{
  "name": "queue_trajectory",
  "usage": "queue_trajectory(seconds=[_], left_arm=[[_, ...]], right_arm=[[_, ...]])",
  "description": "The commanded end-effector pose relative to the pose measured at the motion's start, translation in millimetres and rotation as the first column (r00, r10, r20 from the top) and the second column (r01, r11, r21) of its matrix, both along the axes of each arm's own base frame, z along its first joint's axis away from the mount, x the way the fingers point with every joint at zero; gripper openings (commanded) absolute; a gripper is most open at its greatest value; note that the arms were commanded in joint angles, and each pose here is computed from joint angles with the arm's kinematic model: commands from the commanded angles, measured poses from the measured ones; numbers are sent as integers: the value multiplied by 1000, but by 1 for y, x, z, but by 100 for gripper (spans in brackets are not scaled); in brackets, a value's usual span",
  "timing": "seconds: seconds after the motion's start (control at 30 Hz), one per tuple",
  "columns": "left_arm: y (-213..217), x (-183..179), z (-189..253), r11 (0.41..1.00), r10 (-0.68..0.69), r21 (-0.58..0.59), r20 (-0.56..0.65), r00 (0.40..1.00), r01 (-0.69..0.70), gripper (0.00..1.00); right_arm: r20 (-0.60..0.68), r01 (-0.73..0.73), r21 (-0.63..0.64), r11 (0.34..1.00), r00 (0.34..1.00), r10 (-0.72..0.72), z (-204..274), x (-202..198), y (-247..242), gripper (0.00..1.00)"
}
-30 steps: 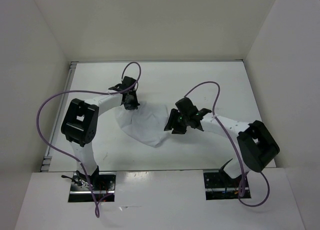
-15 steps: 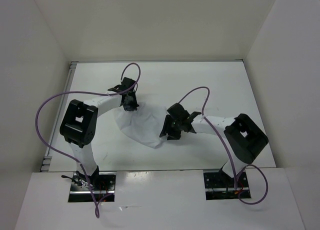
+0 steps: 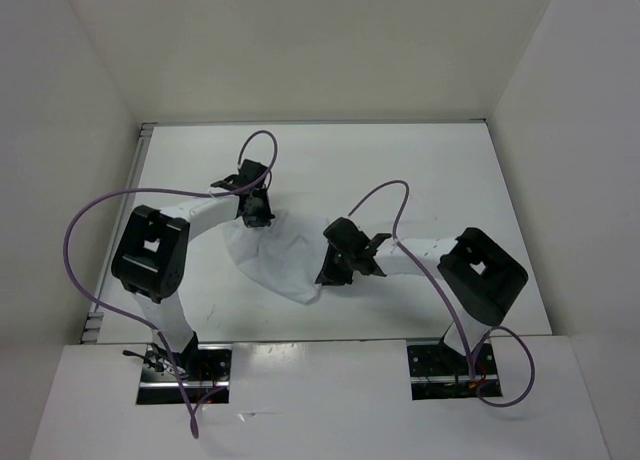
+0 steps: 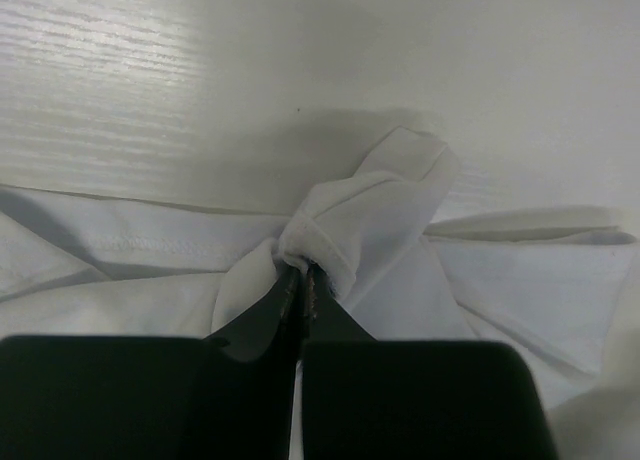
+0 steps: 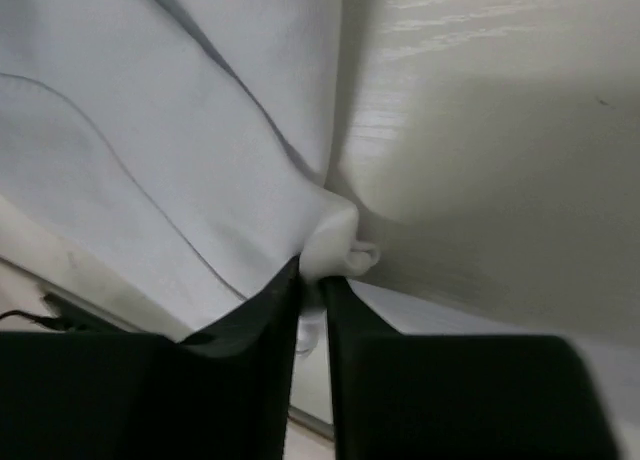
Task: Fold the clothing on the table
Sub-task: Flatten the skirt out
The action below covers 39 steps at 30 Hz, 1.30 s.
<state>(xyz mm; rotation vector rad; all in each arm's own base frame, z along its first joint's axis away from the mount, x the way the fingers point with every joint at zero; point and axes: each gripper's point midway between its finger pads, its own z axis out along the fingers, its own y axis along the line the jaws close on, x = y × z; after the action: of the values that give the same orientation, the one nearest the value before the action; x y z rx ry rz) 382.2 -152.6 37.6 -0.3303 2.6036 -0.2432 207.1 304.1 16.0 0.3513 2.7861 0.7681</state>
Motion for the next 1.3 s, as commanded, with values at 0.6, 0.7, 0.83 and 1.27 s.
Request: queue_trajectory(seconds=[0.6,0.7,0.83,1.27], left_arm=[[-14,-96,64,965,-40,-252,111,993,68,0],[-19,-93,88,953,-59,-282,171,984,106,0],[-26,-76,133,932,-60,-322,308,950,164,0],[-22,18,337,880,-34,-292,749,661,376,0]], right_arm=[[555,319,-290,902,824,-114,162,87,-124,0],[575,328,-276,903,809,-118,179,84,-129,0],[605,332,-277,902,789,-105,200,90,-140,0],[883,457,-105,883,451,-128,384,148,-187,0]])
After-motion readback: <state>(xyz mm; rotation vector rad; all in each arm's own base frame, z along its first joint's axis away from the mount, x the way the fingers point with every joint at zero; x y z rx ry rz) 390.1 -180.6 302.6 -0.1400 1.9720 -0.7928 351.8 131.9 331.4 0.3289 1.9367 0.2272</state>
